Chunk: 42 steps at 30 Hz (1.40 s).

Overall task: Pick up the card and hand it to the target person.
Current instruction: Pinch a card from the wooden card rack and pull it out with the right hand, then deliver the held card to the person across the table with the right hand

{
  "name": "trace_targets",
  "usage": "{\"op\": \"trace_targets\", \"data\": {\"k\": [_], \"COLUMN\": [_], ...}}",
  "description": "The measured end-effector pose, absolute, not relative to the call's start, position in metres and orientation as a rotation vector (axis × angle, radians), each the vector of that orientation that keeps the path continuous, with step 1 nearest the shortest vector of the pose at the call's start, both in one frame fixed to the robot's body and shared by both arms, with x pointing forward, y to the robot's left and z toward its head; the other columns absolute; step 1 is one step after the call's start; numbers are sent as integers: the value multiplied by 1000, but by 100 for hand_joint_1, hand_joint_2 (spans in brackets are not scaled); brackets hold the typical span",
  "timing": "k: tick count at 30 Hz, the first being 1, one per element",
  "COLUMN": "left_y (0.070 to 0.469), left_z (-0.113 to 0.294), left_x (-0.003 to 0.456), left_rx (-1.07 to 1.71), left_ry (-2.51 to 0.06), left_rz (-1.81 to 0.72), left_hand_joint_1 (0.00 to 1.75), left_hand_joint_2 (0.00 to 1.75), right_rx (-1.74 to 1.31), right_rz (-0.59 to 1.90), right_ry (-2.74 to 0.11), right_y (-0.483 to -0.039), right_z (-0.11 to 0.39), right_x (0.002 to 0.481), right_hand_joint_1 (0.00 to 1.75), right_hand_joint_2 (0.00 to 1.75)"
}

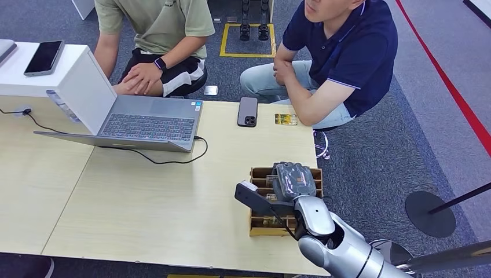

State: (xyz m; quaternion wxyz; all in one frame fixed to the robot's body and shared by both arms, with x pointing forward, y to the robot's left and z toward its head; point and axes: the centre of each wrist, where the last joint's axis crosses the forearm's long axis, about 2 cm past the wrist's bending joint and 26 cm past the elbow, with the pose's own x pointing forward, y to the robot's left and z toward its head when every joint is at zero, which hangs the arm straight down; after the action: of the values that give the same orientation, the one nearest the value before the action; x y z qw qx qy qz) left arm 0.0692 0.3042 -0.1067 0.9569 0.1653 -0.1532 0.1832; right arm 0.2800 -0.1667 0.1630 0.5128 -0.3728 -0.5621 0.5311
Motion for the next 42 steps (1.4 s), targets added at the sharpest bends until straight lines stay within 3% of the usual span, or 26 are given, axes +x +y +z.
{"op": "trace_targets", "data": {"k": [23,42], "left_y": [304,304], "left_z": [-107,-106], "left_x": [69,70], "left_rx": [355,345], "left_ry": [-316,-327], "left_rz": [369,331], "left_hand_joint_1": [0,0], "left_hand_joint_2": [175,175], "right_rx": [-895,-978], "right_rz": [1189,1018], "right_ry": [-1494,-1795], "right_y": [-166,-161], "right_z": [168,221], "right_x": [278,315], "right_hand_joint_1": [133,133], "right_hand_joint_2": [175,175]}}
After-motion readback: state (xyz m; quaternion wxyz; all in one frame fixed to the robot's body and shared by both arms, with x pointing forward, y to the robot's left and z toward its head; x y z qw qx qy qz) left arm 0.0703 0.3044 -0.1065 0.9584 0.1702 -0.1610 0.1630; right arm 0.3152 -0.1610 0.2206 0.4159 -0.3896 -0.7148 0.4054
